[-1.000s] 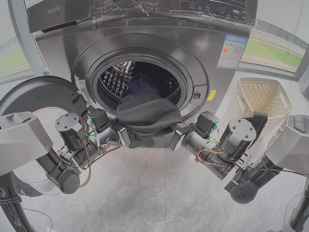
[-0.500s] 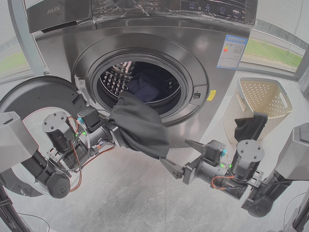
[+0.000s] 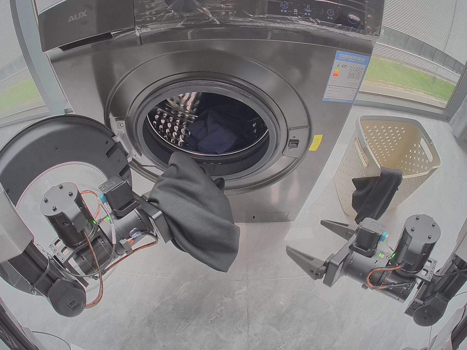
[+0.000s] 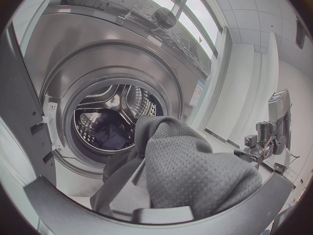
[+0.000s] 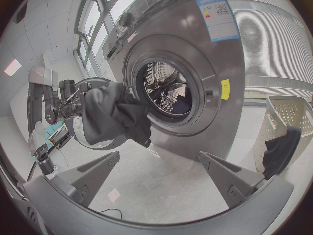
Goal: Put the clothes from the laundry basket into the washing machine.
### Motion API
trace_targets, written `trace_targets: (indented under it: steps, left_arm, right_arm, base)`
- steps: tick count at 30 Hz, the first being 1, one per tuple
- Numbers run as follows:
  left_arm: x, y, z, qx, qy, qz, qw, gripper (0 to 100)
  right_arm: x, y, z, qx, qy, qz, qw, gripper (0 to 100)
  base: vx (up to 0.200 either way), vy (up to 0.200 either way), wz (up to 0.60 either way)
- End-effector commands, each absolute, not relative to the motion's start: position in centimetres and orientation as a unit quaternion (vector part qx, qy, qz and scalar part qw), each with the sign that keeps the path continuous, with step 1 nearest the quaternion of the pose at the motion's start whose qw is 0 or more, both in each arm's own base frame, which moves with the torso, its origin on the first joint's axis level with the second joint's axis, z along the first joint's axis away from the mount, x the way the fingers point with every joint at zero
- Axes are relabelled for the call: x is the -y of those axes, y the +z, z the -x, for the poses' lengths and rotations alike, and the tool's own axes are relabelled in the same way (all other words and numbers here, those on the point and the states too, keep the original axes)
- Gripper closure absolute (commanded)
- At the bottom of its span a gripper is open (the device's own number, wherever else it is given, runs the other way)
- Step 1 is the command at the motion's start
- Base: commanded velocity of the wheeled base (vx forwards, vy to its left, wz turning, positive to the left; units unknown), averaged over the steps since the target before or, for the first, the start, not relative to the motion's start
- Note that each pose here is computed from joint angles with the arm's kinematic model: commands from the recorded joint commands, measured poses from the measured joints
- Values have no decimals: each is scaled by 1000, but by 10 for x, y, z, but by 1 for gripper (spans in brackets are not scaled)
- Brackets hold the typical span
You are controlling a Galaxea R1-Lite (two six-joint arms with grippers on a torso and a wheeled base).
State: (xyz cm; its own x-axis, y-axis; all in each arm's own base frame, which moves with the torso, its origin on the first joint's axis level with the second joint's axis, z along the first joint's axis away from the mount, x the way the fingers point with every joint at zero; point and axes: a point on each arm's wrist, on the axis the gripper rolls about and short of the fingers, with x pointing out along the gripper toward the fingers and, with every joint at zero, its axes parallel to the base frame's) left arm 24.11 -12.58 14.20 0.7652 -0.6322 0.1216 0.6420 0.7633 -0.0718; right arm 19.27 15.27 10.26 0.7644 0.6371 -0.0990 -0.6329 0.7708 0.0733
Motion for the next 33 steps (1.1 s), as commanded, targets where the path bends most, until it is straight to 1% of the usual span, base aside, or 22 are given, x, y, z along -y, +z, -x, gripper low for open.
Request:
trace_targets:
  steps: [1,2,5,17,25,33]
  left_arm:
    - [126,141,-236,45,-344,50,936,100]
    - [127,140,-235,43,-346,45,936,100]
    - [127,138,-235,42,-344,32,937,100]
    - [128,137,-234,41,-347,31,936,100]
    - [129,136,-235,39,-348,29,936,100]
    - [131,130,-237,32,-349,17,937,100]
  right_arm:
    - [-146,111,-193,-42,330,-24,943,0]
    - [-146,111,-193,-43,330,-24,943,0]
    - [-146,111,-193,-43,330,-24,943,0]
    - [-148,103,-195,-57,331,-23,942,0]
    - [-151,103,-194,-58,336,-24,940,0]
    - [-153,103,-192,-58,340,-23,938,0]
  base:
    - [0,200,0]
    - [0,200,0]
    - [0,0,0]
    - [0,0,0]
    - [200,0,0]
    - [200,0,0]
